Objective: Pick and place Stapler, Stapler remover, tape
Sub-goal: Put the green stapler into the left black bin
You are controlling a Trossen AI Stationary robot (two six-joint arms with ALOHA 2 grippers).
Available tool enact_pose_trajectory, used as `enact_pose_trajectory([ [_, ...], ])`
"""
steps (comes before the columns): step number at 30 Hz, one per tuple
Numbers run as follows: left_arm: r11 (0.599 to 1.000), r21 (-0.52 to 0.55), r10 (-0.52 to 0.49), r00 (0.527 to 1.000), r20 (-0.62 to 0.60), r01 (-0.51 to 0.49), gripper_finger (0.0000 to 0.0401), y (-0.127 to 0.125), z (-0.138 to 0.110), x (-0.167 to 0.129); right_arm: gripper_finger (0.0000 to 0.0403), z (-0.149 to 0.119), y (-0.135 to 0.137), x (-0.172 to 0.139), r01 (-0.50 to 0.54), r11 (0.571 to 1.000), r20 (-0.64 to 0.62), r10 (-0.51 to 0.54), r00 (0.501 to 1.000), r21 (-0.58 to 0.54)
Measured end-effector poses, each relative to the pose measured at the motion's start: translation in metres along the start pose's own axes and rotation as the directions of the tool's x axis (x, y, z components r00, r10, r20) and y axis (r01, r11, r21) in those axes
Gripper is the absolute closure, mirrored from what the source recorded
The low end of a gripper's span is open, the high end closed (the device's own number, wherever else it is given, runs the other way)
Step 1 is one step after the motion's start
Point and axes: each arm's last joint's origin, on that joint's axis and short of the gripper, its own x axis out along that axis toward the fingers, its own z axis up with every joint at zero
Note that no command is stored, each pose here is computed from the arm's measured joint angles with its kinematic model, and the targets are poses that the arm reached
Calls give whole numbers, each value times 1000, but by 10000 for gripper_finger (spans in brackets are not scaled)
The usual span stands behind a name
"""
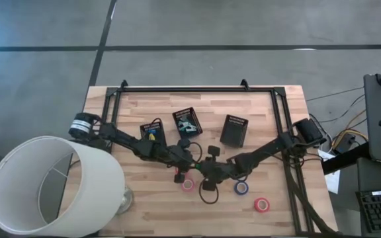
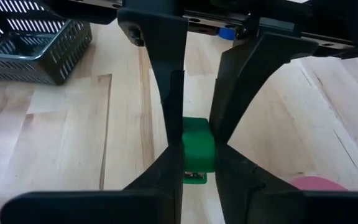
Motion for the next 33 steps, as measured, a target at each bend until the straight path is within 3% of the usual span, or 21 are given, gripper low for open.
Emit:
enact_pose_trajectory([
  [6, 1000, -4, 11, 1000, -1, -11, 336, 1, 0, 0, 280, 0, 0, 0, 1, 998, -5, -1, 1000, 67],
  [11, 999, 0, 51, 997, -63, -51, 332, 2, -4, -3, 258, -4, -1, -1, 15, 999, -43, -13, 999, 49],
  [19, 972, -14, 230, 962, -149, -234, 330, 10, 13, -48, 230, -10, -2, -2, 29, 999, -96, -25, 995, 41],
  [21, 945, -10, 319, 933, -168, -326, 329, 13, 17, -64, 224, -12, -3, -2, 36, 999, -117, -32, 993, 30],
  [26, 813, -13, 560, 788, -256, -582, 329, 24, 14, -106, 218, -13, -3, -2, 41, 998, -126, -34, 991, 48],
  [33, 704, -117, 590, 668, -452, -701, 328, 32, -13, -141, 220, -12, -1, -2, 29, 998, -118, -21, 993, 60],
])
